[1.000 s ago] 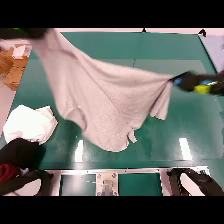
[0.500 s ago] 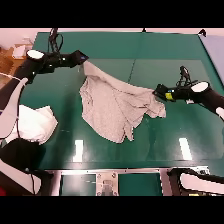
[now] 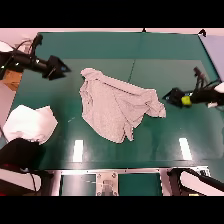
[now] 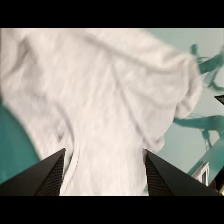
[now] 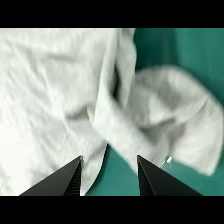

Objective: Fold the shirts.

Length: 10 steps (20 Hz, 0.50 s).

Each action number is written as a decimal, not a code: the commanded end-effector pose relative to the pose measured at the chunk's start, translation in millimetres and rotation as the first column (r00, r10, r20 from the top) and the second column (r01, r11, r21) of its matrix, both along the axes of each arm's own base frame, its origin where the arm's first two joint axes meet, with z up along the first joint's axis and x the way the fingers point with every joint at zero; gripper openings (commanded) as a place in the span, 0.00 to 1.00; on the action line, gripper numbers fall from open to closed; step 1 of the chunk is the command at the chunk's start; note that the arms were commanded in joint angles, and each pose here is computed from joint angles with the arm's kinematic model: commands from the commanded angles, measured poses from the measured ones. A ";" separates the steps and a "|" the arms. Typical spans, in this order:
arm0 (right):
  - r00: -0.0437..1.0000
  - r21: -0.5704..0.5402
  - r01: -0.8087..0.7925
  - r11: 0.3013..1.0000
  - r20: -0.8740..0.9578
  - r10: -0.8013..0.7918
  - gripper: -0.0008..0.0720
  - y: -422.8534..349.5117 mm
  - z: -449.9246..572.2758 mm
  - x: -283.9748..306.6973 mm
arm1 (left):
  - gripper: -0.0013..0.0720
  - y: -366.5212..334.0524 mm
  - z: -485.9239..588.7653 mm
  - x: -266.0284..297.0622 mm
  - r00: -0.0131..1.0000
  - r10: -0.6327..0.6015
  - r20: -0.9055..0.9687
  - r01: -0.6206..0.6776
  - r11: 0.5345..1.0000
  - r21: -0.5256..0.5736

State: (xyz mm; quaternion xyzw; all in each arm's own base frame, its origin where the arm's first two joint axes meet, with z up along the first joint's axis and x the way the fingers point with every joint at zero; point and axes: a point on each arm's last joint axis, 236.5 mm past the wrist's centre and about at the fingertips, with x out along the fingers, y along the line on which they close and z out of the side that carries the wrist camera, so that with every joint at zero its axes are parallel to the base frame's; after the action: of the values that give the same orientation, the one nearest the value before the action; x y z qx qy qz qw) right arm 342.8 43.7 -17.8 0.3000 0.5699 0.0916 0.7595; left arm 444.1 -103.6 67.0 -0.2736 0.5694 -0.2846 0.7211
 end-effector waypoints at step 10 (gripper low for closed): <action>0.976 0.095 -0.114 0.989 -0.176 0.129 0.43 118.9 -99.3 -63.8 | 0.78 -82.0 -156.7 -218.8 0.926 0.100 -0.363 -0.070 0.993 0.093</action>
State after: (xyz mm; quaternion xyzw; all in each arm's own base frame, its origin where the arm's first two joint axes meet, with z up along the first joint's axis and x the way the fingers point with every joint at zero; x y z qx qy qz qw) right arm 281.8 154.2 -103.9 0.3054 0.6425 0.1356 0.6896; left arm 253.8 -160.4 -60.1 -0.3056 0.6943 -0.1908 0.6231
